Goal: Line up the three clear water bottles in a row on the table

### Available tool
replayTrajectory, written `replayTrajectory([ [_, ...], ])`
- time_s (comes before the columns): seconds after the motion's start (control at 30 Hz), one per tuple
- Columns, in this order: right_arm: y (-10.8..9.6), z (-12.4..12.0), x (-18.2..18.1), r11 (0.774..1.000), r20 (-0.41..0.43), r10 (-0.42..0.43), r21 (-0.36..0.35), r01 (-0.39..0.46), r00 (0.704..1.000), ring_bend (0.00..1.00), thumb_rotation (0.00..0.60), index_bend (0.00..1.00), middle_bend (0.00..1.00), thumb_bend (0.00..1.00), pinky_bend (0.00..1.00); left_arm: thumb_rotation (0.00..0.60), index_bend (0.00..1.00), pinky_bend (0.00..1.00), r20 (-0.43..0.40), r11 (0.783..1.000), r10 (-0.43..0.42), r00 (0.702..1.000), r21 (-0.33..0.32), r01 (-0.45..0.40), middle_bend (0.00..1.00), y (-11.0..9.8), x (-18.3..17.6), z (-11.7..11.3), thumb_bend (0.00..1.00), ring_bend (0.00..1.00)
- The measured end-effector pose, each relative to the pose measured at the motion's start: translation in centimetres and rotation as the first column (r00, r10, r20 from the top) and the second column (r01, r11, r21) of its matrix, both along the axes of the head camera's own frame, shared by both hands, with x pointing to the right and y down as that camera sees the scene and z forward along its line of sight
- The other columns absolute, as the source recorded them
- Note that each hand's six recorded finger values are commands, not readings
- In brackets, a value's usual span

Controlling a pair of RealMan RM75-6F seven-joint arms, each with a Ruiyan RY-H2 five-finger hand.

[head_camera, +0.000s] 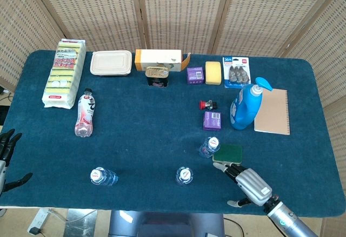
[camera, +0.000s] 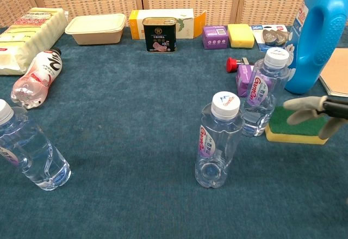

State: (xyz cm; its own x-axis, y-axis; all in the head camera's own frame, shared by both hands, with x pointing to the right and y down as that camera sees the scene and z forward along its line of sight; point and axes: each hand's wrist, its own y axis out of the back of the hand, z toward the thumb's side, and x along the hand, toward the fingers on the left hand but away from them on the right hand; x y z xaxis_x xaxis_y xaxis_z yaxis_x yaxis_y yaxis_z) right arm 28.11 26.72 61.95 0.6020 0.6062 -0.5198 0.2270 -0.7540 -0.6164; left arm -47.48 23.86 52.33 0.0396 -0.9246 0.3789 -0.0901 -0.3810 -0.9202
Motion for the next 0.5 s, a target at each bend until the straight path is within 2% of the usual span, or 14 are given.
replayTrajectory([
  [0.5,-1.1,0.8,-6.8,0.998,0.134,0.018,-0.063,-0.01,0.991,0.18,0.6,0.06,0.19,0.0,0.34,0.6,0.0,0.02,-0.015,1.0,-0.008,1.0,-0.003,0.008,0.0,-0.1,-0.4,-0.1,0.04,0.0],
])
